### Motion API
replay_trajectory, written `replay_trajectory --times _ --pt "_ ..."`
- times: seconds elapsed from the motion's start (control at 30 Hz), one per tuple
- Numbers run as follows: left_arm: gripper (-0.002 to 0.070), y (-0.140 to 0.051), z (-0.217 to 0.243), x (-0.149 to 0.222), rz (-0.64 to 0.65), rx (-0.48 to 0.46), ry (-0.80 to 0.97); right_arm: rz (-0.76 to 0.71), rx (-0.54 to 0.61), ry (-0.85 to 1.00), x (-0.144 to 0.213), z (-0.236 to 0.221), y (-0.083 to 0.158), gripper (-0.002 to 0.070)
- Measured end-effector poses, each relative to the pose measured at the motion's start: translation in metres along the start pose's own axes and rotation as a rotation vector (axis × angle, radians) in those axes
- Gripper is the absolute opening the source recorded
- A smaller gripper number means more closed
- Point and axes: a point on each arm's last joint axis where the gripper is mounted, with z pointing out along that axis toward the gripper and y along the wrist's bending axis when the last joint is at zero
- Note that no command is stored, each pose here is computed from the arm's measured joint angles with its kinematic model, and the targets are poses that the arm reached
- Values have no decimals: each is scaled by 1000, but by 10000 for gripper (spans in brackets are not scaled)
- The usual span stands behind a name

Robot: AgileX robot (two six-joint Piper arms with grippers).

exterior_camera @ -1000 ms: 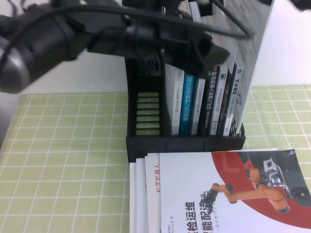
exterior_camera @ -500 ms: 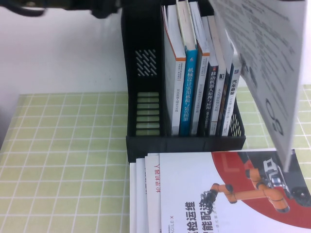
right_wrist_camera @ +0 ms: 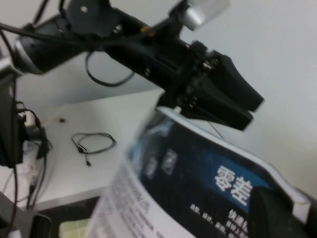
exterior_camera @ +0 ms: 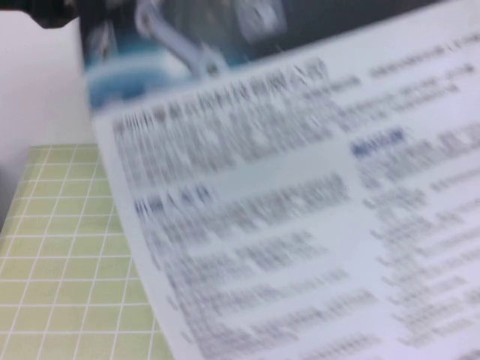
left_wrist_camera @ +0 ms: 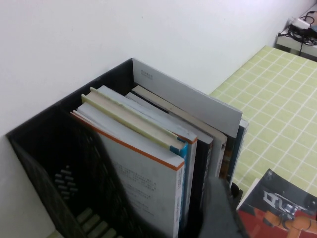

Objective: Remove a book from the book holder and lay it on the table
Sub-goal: Place the picked book on the book

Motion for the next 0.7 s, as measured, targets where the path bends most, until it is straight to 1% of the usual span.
replay_trajectory --times 0.1,0.2,0.3,0.4,0.47,0.63,0.7 --pt "375 -4 -7 0 -1 -9 7 -8 64 63 5 -3 1 26" --pt "375 -5 -11 2 -8 -30 34 -25 118 160 19 1 -6 26" --pt "375 -4 -13 4 -16 -51 53 -82 193 325 40 8 -24 26" --pt "375 -3 -13 5 -11 -64 62 -156 229 498 60 20 -38 26" --pt "375 -3 -13 5 -11 -63 64 -208 229 603 72 30 -42 26" --pt "375 -3 -12 7 -16 -61 72 -364 264 808 106 60 -41 26" --pt "375 -2 -8 12 -26 -59 88 -416 261 870 124 76 -32 26"
